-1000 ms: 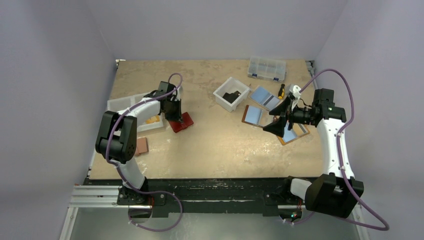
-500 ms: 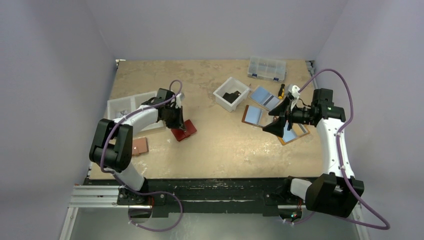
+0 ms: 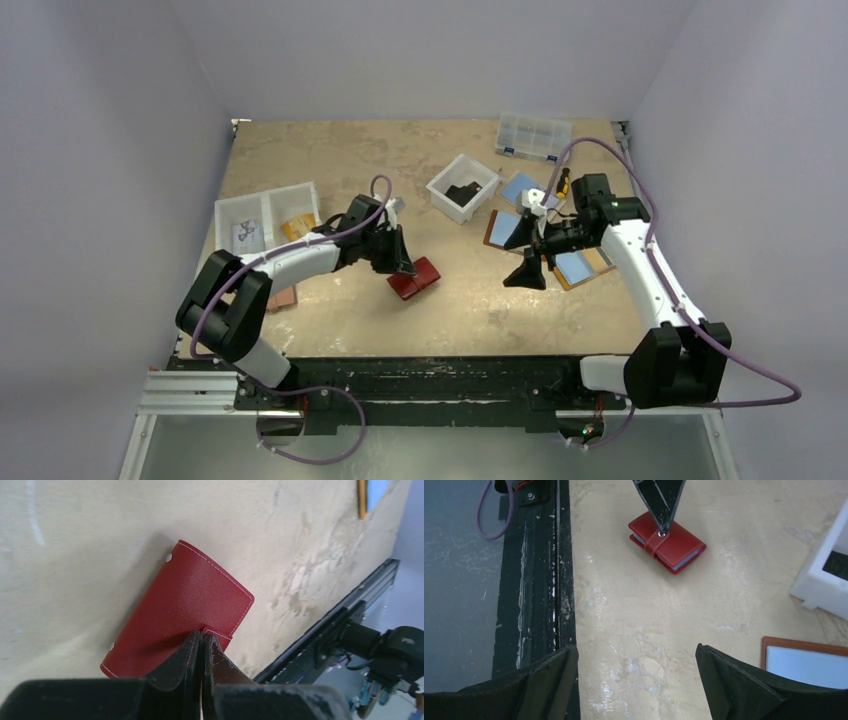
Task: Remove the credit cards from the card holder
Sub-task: Move the card holder to the center of the board.
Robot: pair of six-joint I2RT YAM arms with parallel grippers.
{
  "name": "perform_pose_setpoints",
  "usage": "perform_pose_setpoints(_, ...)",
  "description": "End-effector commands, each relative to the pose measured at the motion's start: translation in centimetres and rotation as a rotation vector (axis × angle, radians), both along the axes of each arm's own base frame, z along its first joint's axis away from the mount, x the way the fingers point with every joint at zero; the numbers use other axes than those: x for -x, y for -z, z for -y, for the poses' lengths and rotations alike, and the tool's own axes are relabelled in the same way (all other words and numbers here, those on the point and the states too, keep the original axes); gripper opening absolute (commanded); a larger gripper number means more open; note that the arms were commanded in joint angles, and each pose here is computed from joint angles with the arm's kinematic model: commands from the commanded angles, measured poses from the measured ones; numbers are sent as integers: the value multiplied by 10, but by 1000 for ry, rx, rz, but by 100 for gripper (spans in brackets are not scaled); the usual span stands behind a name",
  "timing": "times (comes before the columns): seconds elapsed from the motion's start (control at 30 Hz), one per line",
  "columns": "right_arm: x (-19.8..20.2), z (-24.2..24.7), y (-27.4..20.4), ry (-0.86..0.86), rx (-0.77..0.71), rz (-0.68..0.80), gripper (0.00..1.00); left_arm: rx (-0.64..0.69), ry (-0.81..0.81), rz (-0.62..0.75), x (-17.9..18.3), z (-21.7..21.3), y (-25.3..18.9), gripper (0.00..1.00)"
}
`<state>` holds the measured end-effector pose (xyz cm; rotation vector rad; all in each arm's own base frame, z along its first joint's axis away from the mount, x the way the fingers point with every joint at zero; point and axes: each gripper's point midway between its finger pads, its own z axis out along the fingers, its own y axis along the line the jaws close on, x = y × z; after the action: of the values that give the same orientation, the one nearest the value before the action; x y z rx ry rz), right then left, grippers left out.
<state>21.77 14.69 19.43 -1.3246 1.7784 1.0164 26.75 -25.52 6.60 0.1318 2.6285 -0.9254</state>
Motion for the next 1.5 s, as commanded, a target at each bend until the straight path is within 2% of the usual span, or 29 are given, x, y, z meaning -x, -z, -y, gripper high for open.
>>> perform_pose_setpoints(0.0,-8,-9,9,-61,73,99,99,171,-144,22,-15,37,-38,0)
perform_pose_setpoints(0.13,-13,-22,21,-67,99,97,99,222,-202,28,-13,65,-49,0)
perform_pose_setpoints(0.23,-16,-31,30,-63,116,102,99,209,-269,4,-13,77,-48,0)
perform_pose_setpoints(0.43,-13,-40,48,-63,136,77,99,62,-367,-72,-3,97,-29,0)
perform_pose_setpoints(0.63,-13,-39,61,-40,149,63,99,38,-437,-110,5,111,-18,0)
perform_pose_setpoints(1.33,-2,-37,79,-52,149,59,99,134,-381,-85,13,143,-17,0)
perform_pose_setpoints(1.47,0,-36,80,-57,147,58,99,113,-341,-91,16,146,-12,7)
